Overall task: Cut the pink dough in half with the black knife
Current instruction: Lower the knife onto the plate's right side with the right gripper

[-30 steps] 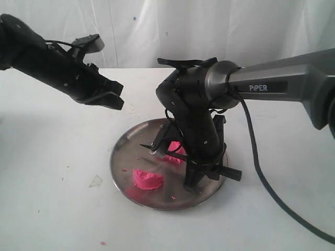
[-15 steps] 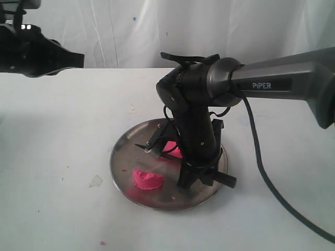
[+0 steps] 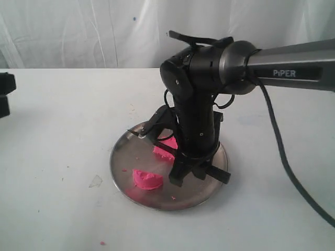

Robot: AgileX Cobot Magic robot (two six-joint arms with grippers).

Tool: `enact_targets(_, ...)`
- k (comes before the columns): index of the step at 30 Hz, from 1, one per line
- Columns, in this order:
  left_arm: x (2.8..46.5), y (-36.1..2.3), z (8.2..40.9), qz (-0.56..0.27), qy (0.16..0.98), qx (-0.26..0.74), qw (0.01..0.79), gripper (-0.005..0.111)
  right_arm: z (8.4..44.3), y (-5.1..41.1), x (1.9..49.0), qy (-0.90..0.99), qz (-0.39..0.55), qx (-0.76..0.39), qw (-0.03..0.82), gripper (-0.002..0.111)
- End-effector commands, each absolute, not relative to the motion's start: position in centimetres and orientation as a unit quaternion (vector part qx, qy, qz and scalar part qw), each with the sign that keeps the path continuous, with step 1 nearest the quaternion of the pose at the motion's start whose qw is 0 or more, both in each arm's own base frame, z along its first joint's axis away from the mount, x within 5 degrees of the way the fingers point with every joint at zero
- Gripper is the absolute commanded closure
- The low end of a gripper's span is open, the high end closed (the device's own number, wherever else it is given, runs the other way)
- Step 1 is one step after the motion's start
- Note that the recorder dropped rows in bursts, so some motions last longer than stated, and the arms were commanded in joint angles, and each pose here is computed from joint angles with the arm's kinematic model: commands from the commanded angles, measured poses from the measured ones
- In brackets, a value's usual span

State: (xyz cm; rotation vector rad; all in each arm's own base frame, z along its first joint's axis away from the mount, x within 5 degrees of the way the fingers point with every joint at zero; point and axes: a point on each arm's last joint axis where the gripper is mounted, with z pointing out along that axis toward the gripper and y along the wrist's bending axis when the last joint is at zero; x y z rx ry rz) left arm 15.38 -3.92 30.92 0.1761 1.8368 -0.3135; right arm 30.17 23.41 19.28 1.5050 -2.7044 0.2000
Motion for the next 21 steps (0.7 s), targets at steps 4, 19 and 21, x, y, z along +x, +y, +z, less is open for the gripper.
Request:
enact_targets(4,9.7,-3.3,27.5,-0.18,0.765,0.051,0.616,0.107,22.6,21.8,29.3,-0.902,-0.04,0.428,-0.049,0.108)
enact_targets(19,8.1,-3.5,25.3,-0.205,0.774,0.055,0.597,0.107,20.4,16.0,32.2,-0.941,-0.255,0.203,-0.089,0.108)
enact_targets(21,8.1,-3.4,25.3,-0.199,0.774,0.059,0.598,0.107,19.4,15.5,32.8,-0.944,-0.268,0.177,-0.079,0.108)
